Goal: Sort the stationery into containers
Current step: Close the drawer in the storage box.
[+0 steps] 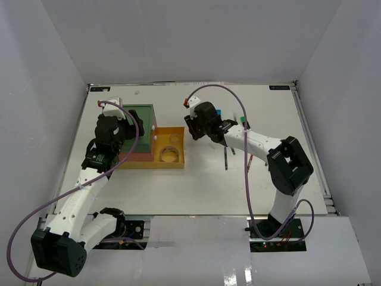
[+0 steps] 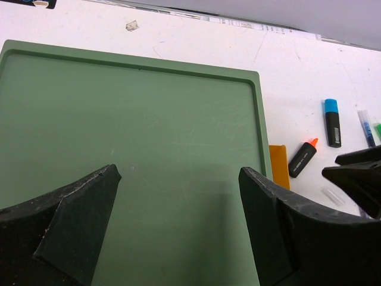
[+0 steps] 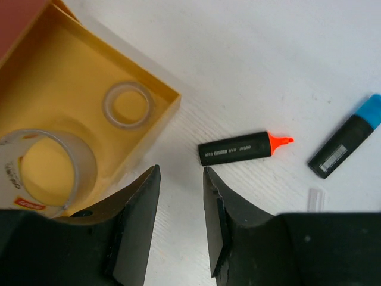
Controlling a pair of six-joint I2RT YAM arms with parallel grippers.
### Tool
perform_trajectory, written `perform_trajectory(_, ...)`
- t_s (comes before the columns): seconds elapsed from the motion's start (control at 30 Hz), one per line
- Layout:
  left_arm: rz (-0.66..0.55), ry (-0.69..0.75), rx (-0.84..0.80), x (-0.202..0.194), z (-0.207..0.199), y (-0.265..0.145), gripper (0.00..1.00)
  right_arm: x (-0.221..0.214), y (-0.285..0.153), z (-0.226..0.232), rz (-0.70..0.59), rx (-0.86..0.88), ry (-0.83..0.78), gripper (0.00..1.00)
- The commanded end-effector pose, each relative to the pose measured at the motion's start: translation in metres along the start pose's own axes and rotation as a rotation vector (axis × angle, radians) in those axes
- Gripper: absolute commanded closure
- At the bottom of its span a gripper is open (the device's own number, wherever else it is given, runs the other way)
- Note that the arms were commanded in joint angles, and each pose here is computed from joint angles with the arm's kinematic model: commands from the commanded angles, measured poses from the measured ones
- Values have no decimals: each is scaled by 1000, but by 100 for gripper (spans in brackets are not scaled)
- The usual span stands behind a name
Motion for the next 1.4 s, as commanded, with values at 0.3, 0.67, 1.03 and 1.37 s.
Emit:
perform_trajectory(0.3, 102, -8, -30, -23, -3, 0, 7, -47, 33, 26, 88, 111, 50, 59)
perform_trajectory(0.67, 129, -10, -50, -28, -6, 4, 7, -21, 53, 71, 23, 290, 70, 59)
perform_trajectory(1.03, 145, -12, -61, -32, -8, 6, 7, -2, 68, 97, -44, 442, 115, 57)
perform_trajectory(1.37, 143, -14, -64, -31, -9, 5, 7, 11, 72, 129, -113, 615, 93, 53)
Point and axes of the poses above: each gripper's point midway between its finger pads, its own y axis out along the fingers, its own z axis along the line the jaws close on, x = y × z, the point moved 3 cm from there along -y, back along the fingers, and after that the axes turned 2 degrees about -y, right-handed, at the moved point
